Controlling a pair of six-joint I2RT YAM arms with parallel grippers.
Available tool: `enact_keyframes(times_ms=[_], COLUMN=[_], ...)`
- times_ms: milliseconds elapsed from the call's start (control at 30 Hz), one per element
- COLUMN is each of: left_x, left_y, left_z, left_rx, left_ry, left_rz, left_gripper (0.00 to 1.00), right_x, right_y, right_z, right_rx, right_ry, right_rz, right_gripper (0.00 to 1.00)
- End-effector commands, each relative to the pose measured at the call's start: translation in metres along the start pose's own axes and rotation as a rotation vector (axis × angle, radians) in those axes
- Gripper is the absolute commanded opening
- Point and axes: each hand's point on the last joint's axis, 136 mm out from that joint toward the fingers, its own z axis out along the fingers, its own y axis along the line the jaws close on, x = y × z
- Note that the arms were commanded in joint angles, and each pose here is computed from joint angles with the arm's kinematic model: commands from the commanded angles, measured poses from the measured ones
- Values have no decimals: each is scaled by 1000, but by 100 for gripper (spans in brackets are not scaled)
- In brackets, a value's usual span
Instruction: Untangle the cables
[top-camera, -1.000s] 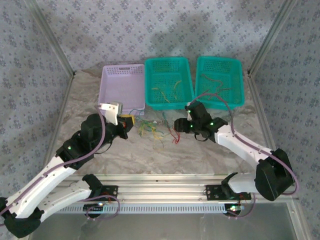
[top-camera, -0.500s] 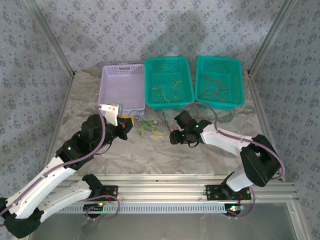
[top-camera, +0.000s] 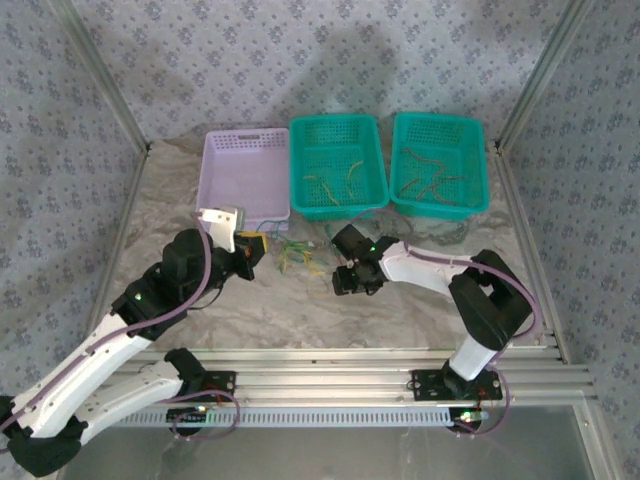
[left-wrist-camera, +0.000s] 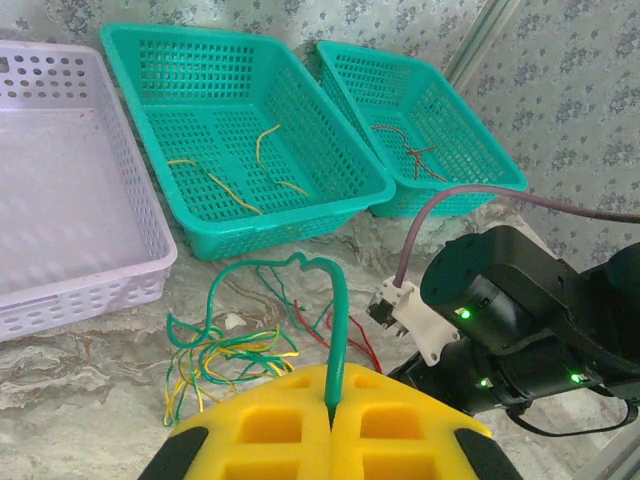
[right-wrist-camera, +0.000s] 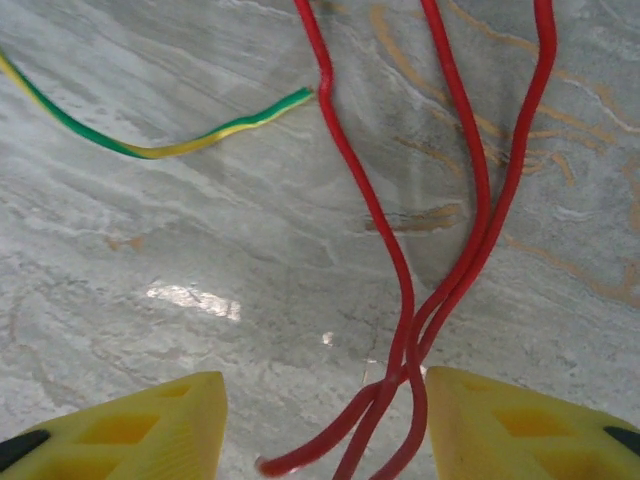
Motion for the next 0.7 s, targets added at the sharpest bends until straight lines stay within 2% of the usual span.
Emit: enact_keyframes(times_ms=[0,233,300,400,600,667], left_x=[-4,-4,-3,-4,-4,-3], left_y=[-1,-1,-1,0,0,0], left_z=[-3,-2,-2,-2,-2,-2], left_rx=[0,0,0,-1,-2,-2], left_ry=[-21,-20,-19,-21,-20,-20], left_rz=[16,17,17,17,19,19], left_gripper=[0,0,0,0,0,0], right_x=[-3,-4,-4,-3,-3,-4], right_y=[-6,-14,-16,-18,-20,-21], right_z=[-4,-2,-1,0,-4,-7], right_rx=[37,49,53,53,63,67], right_ry=[13,18,19,24,19,11], right_rz=[7,28,36,42,44,44], right_gripper=[50,34,24,16,2,0])
